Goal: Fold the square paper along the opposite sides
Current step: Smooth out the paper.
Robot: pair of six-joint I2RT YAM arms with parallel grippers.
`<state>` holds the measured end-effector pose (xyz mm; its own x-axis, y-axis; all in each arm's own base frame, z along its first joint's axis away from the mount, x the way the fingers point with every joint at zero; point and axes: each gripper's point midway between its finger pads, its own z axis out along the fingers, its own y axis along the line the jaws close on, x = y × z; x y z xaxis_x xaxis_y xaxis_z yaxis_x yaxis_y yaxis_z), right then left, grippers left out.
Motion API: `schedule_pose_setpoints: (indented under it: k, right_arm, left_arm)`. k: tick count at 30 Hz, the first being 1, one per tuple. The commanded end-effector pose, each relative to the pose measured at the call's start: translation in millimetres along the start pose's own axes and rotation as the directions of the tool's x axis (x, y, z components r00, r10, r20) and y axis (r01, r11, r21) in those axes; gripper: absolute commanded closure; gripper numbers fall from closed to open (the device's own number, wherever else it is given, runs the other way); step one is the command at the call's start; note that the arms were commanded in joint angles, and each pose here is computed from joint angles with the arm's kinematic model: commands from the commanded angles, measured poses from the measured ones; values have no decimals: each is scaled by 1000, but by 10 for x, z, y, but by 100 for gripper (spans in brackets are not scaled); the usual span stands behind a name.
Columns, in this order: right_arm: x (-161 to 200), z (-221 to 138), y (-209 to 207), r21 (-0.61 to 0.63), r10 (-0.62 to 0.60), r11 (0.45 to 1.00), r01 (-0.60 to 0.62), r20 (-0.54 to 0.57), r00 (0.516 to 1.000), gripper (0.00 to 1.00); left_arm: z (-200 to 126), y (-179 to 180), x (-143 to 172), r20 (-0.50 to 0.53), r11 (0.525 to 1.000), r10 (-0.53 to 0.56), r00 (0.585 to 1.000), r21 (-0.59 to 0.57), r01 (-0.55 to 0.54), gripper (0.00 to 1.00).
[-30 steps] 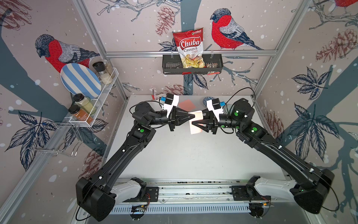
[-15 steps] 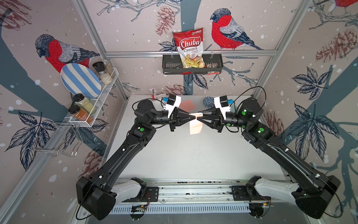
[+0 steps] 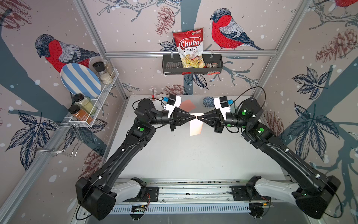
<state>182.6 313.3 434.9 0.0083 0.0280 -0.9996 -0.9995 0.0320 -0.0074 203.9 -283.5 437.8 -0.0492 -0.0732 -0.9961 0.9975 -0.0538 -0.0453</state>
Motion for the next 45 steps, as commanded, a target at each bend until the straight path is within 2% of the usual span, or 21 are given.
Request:
schedule_pose_setpoints:
  k: [1,3,5,8,24,31,39,41,43,45]
  right_arm:
    - [-61,-26,50,-8,-32,999,32,16,999,100]
    - [-61,-31,43,-1,-34,999,34,14,999,100]
    - [-66,-31,28,4,-37,999,37,11,999,84]
    - [-66,-17,3,6,-33,999,33,7,999,79]
    - [-13,20,-44,6,-17,1000,17,-3,1000,79]
    - [-36,11,-41,8,-23,1000,23,1,1000,94]
    - [-69,-4,-12,3,-33,999,33,5,999,95]
    - [-63,-6,-9,3,-32,999,32,4,999,92]
    - [-74,-11,1,0,-36,999,36,5,999,85]
    - [-69,-9,-1,0,-36,999,36,4,999,86]
  left_arm:
    - [-5,43,25,-18,1000,11,1000,-26,-11,100]
    - [0,71,41,-26,999,5,1000,-34,-6,100]
    - [4,77,52,-30,999,1,1000,-33,-2,100]
    - [8,77,59,-32,1000,-2,999,-28,1,100]
    - [-21,-13,-7,-22,1000,20,1000,-14,-21,100]
    - [-13,4,3,-24,1000,16,1000,-14,-16,100]
    - [-7,41,34,-34,1000,10,999,-29,-11,100]
    - [-10,48,39,-36,999,11,999,-33,-12,100]
    - [-8,54,43,-39,999,8,999,-35,-10,100]
    - [-6,57,50,-40,999,7,999,-34,-8,100]
